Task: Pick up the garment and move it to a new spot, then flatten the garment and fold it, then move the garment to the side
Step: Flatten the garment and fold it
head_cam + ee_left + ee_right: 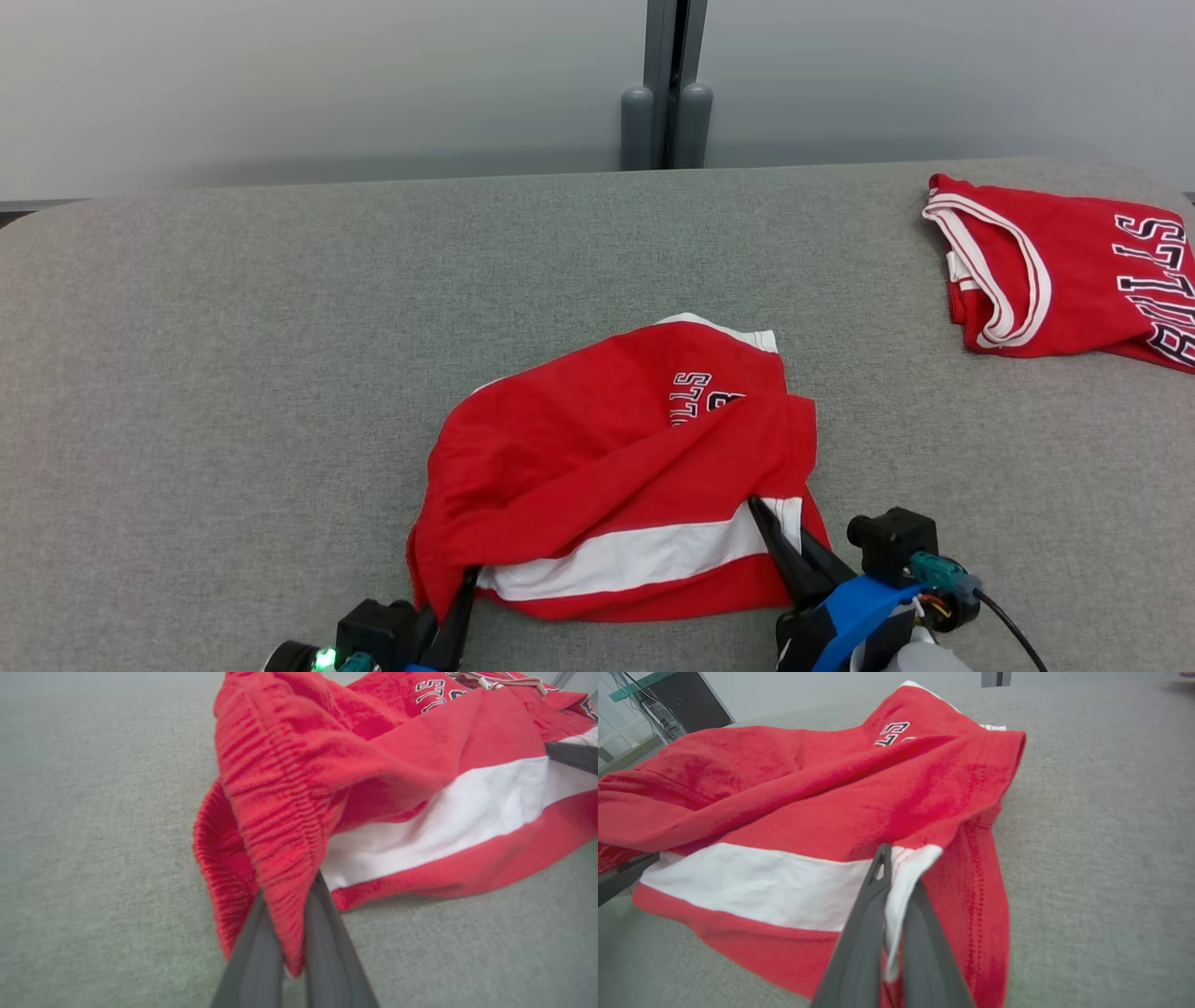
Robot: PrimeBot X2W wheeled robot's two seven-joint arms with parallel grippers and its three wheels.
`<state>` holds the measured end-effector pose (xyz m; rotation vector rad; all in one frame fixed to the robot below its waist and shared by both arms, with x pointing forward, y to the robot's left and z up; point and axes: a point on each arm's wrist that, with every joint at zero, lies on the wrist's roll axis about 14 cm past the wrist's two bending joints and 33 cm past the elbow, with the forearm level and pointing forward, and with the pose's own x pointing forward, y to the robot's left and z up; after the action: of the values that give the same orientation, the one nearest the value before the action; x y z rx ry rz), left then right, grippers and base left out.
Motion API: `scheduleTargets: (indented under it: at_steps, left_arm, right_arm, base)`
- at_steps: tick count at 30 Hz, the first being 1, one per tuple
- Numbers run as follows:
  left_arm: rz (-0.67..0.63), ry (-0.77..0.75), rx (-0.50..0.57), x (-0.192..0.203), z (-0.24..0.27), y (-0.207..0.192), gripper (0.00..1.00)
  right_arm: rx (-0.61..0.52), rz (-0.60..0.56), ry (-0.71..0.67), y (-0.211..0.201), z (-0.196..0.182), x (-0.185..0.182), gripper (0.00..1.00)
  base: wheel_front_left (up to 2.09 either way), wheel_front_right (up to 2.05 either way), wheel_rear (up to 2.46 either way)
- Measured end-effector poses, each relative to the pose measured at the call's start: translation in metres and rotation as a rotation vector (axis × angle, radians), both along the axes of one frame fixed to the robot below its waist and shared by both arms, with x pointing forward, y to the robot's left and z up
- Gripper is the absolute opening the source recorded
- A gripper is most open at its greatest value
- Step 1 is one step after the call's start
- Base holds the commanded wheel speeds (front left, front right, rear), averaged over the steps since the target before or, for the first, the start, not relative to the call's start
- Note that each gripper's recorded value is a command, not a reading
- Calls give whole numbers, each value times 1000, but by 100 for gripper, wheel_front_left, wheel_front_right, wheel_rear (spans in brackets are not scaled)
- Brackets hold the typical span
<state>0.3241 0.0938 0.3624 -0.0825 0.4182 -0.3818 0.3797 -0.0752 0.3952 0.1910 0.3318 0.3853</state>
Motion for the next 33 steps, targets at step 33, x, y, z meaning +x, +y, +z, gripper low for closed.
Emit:
scheduleTargets:
  at_steps: [33]
  left_arm:
    - [-93, -625, -321, 271, 251, -39, 0]
  right_arm:
    - [2, -44, -627, -36, 242, 240, 0]
  base:
    - [0, 0, 0]
